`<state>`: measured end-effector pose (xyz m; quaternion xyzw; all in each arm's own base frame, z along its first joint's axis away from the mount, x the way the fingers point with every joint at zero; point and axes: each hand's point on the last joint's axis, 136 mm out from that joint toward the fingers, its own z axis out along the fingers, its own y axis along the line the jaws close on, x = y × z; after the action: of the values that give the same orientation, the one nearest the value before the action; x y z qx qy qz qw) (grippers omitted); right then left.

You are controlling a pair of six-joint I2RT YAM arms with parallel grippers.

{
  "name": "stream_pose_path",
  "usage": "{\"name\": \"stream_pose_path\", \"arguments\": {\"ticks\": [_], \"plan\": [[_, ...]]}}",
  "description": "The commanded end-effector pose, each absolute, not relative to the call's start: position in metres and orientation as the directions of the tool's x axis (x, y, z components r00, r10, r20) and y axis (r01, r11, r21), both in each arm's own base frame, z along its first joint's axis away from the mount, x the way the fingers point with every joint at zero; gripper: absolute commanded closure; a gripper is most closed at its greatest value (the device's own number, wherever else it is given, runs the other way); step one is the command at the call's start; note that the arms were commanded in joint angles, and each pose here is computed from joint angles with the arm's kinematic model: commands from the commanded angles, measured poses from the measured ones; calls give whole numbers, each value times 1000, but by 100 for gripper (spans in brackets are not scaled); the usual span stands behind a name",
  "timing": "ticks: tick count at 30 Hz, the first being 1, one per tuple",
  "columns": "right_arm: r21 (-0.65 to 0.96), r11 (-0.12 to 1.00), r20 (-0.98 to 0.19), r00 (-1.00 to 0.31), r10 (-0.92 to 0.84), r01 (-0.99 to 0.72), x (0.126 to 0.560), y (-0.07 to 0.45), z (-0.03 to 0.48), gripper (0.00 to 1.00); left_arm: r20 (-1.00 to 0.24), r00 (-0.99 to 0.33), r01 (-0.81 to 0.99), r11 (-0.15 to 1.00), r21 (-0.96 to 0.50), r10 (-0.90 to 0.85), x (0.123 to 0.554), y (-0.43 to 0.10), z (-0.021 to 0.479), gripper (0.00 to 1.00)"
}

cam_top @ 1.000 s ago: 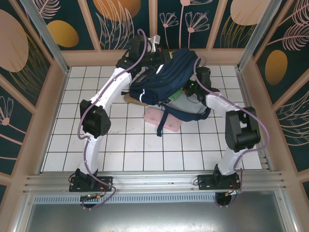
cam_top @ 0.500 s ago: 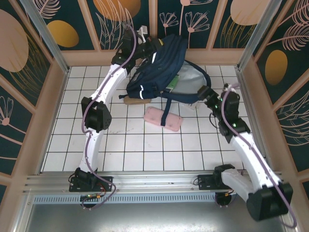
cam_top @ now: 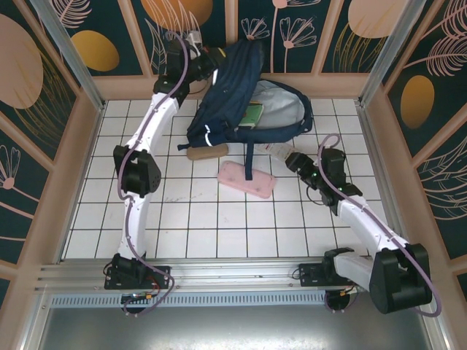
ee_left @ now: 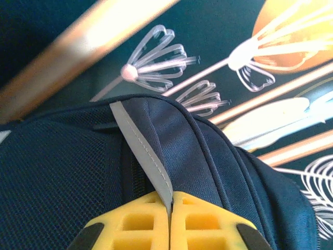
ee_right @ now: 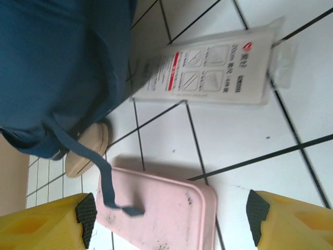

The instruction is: Pack the student bag

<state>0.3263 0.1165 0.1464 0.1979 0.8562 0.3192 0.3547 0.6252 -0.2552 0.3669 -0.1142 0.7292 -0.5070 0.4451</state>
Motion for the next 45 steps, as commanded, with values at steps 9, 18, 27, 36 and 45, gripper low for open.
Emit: {"name": "stream_pose_path", "arguments": {"ticks": [9, 18, 27, 36, 45], "plan": [[640, 768, -475, -793, 381, -15, 339, 164, 121, 22, -705, 37, 464, 637, -616, -708, 539, -104, 598, 100], [513, 856, -519, -818, 249, -65, 365, 186, 100, 16, -752, 161, 374, 745, -553, -639, 509, -59, 625, 100], [427, 886, -493, -868, 59, -182, 397, 226, 76, 13, -808, -80, 344, 744, -573, -584, 499, -80, 558, 100], [460, 836, -409, -907, -99, -299, 360, 265, 44, 12, -791, -158, 238, 755, -611, -591, 451, -70, 479, 100], [400, 839, -413, -890, -194, -368, 316, 278, 40, 11, -709, -328, 183, 694, -696, -624, 459, -84, 397, 100]]}}
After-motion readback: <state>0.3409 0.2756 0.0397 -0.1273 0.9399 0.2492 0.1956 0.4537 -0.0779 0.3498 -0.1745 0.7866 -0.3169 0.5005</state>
